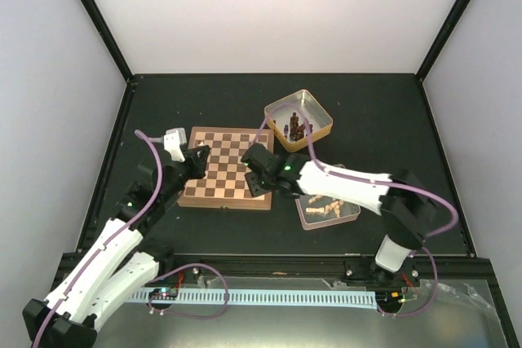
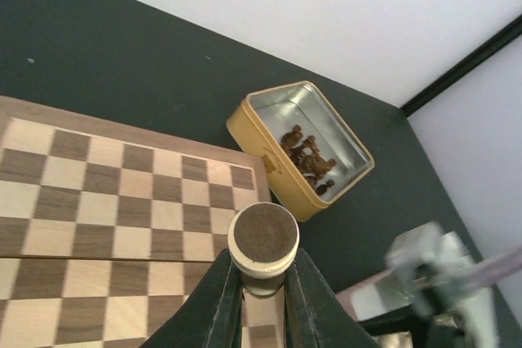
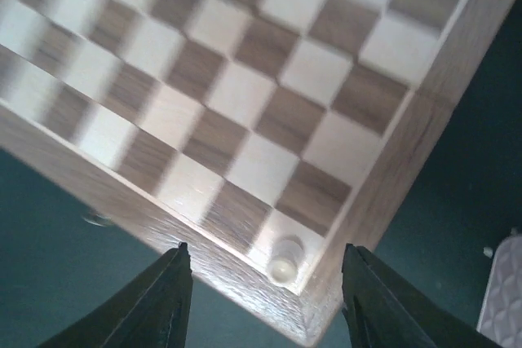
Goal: Set up the chess pieces on the board
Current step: Place the chess piece on the chessboard.
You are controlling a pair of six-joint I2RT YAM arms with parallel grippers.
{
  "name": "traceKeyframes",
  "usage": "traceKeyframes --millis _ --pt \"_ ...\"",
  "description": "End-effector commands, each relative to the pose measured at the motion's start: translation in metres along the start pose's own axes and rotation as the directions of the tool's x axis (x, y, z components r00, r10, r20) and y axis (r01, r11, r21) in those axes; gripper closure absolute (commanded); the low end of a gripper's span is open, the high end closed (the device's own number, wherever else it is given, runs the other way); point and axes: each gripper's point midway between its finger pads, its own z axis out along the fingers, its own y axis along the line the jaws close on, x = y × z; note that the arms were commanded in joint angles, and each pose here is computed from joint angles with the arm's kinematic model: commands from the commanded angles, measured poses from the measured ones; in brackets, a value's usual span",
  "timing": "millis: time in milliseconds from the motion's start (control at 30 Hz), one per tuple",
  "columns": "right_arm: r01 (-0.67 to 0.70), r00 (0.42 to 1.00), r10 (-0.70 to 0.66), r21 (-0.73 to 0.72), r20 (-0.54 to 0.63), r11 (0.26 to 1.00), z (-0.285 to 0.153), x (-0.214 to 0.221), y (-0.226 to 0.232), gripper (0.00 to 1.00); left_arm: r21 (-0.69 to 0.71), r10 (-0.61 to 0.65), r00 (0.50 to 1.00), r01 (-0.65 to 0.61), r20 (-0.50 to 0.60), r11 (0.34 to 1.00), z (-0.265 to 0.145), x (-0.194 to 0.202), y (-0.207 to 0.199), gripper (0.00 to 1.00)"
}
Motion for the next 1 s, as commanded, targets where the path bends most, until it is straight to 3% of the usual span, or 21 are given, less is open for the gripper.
traceKeyframes --millis 0,133,233,433,533,700,833,967 --pt "-0.045 0.967 0.086 -0.173 0.24 0.984 -0.052 -0.043 0.006 0.49 0.172 -0.087 0.994 0.096 -0.061 0.98 -0.007 -0.008 -0.04 0.98" --pt "-0.059 0.906 0.204 -0.368 0.371 0.928 -0.097 -0.063 0.003 0.47 0.378 -0.147 0.973 0.205 -0.176 0.903 -0.017 -0.008 -0.085 0.98" --pt "-0.078 0.874 0.306 -0.511 0.378 0.856 -0.134 -0.075 0.002 0.45 0.487 -0.126 0.955 0.248 -0.268 0.837 -0.027 -0.006 -0.112 0.98" --pt "0.01 0.859 0.306 -0.611 0.41 0.791 -0.193 -0.091 0.017 0.41 0.648 -0.017 0.928 0.274 -0.373 0.71 -0.056 -0.007 -0.153 0.97" --pt "0.012 0.853 0.324 -0.635 0.409 0.772 -0.215 -0.098 0.02 0.39 0.712 0.141 0.941 0.128 -0.306 0.691 -0.069 -0.002 -0.158 0.97" --pt "0.013 0.904 0.272 -0.657 0.331 0.754 -0.223 -0.092 0.032 0.39 0.751 0.302 0.944 -0.104 -0.132 0.652 -0.076 -0.001 -0.156 0.98" --pt "0.026 0.915 0.251 -0.666 0.316 0.745 -0.228 -0.091 0.037 0.4 0.743 0.392 0.92 -0.254 -0.012 0.619 -0.075 -0.003 -0.153 0.97" --pt "0.041 0.934 0.195 -0.63 0.301 0.775 -0.228 -0.094 0.039 0.41 0.704 0.488 0.873 -0.354 0.011 0.616 -0.068 0.001 -0.146 0.97"
